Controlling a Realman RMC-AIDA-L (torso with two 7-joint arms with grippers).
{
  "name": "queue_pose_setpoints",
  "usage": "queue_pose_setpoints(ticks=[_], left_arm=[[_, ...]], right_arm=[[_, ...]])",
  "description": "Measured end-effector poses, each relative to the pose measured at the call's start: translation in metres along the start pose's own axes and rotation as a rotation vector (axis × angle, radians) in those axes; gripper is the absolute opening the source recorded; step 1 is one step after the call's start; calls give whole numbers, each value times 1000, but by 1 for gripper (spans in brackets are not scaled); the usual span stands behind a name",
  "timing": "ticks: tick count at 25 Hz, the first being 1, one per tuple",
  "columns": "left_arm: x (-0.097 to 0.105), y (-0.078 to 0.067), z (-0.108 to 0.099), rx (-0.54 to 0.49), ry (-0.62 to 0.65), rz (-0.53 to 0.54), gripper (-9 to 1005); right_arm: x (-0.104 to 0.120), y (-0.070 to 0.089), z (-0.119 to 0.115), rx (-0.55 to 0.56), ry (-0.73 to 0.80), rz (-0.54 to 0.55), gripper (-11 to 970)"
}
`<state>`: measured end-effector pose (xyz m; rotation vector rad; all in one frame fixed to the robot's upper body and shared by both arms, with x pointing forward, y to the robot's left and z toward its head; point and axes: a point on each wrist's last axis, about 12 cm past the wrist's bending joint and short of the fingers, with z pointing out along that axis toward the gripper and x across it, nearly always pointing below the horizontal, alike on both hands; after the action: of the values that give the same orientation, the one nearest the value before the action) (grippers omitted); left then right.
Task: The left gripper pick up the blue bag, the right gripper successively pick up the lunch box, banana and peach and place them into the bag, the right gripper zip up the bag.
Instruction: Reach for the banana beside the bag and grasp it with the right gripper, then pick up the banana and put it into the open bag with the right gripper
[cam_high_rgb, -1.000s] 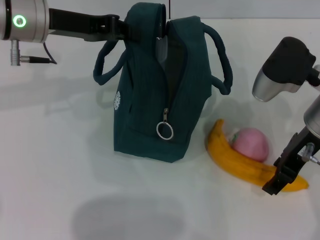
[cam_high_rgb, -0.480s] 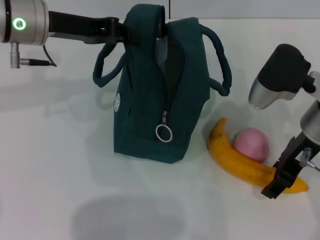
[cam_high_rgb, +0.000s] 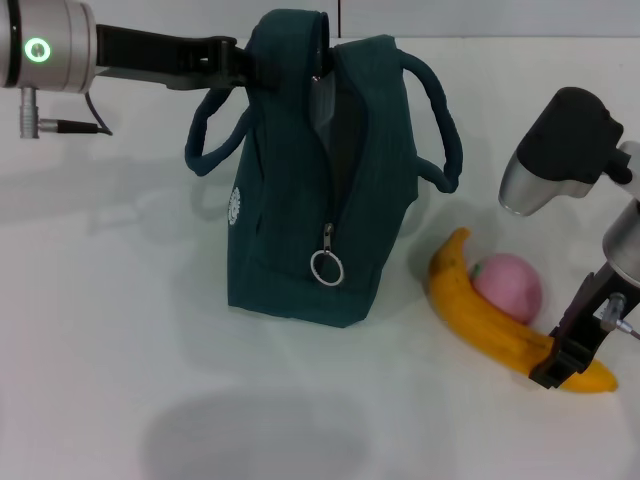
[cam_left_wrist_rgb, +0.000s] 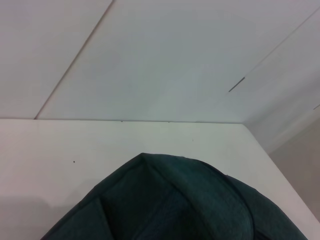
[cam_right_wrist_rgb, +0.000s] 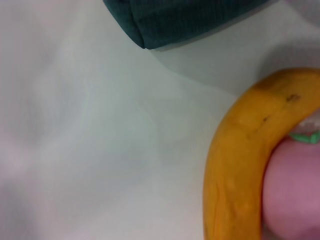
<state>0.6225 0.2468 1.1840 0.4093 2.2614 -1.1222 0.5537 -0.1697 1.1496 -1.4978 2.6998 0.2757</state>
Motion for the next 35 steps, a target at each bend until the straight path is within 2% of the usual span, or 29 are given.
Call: queue_pose_setpoints(ticks=[5, 7, 11, 14, 19, 25, 35], left_arm=[[0, 0, 0, 0, 0, 1, 49], [0, 0, 1, 1, 0, 0, 49], [0, -1, 2, 8, -3, -1, 49], [0, -2, 2, 15, -9, -3, 49], [-1, -3, 2, 23, -16, -2, 49], [-2, -5, 3, 26, -13, 2, 49], [-5, -5, 4, 21, -26, 18, 49]], right_arm=[[2, -5, -5, -7, -27, 15, 462], [3, -7, -10, -46, -71, 21, 459], [13, -16, -27, -242, -259, 56, 455], [30, -28, -37, -383, -402, 93, 451], [60, -41, -39, -531, -534, 140, 445], [82, -50, -34, -545, -627, 176, 430], [99, -45, -38, -634, -702, 179, 434]])
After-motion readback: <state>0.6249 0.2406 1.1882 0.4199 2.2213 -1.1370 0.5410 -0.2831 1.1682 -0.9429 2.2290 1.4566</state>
